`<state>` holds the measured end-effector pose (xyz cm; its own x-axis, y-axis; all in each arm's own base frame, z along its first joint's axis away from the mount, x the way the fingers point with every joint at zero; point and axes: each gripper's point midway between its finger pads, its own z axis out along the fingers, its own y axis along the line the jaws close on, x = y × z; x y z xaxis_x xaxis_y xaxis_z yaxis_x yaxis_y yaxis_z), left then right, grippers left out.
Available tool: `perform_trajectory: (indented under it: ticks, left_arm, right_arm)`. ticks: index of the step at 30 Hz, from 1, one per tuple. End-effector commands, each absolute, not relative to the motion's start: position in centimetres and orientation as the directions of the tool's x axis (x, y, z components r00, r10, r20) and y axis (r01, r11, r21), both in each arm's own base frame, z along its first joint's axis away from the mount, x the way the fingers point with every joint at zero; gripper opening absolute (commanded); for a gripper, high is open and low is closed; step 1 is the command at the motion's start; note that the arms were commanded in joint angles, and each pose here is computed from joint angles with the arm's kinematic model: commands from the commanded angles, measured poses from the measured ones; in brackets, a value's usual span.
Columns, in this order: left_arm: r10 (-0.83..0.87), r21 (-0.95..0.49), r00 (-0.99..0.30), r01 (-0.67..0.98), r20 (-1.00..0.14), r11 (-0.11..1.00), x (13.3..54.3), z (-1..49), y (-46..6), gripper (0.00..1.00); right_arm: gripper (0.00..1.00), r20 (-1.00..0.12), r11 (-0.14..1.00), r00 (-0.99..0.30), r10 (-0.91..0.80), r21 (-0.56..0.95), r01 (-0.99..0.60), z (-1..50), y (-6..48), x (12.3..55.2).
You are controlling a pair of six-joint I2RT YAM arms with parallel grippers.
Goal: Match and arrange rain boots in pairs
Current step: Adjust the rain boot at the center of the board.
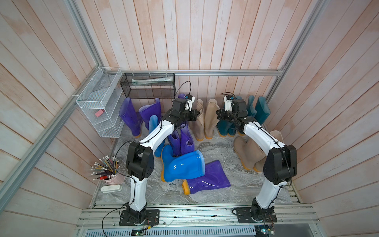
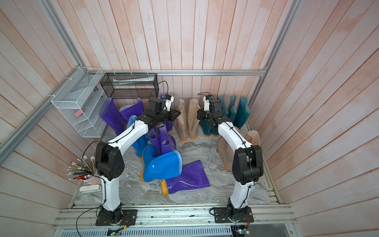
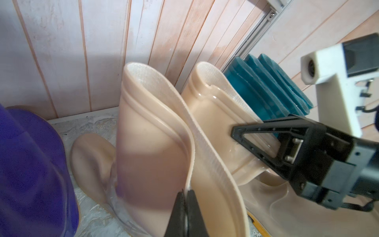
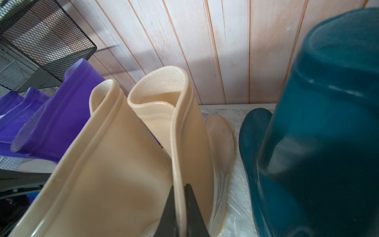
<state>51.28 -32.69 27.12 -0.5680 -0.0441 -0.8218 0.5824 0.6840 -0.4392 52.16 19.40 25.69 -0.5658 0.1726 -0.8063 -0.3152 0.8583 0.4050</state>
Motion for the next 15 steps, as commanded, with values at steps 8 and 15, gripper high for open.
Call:
perform_trajectory:
  ticks: [8,15]
  left_arm:
    - [-0.006,-0.449,-0.532,0.708,-0.847,0.545,47.1,31.9,-35.1,0.83]
    - [-0.045,-0.409,-0.449,0.763,-0.892,0.501,43.0,39.4,-33.3,1.0]
  right_arm:
    - [0.5,-0.845,0.846,-0.488,0.217,0.412,-0.338,31.5,18.5,48.3]
    - [0.57,-0.896,0.847,-0.375,0.237,0.38,-0.372,37.2,17.5,43.6]
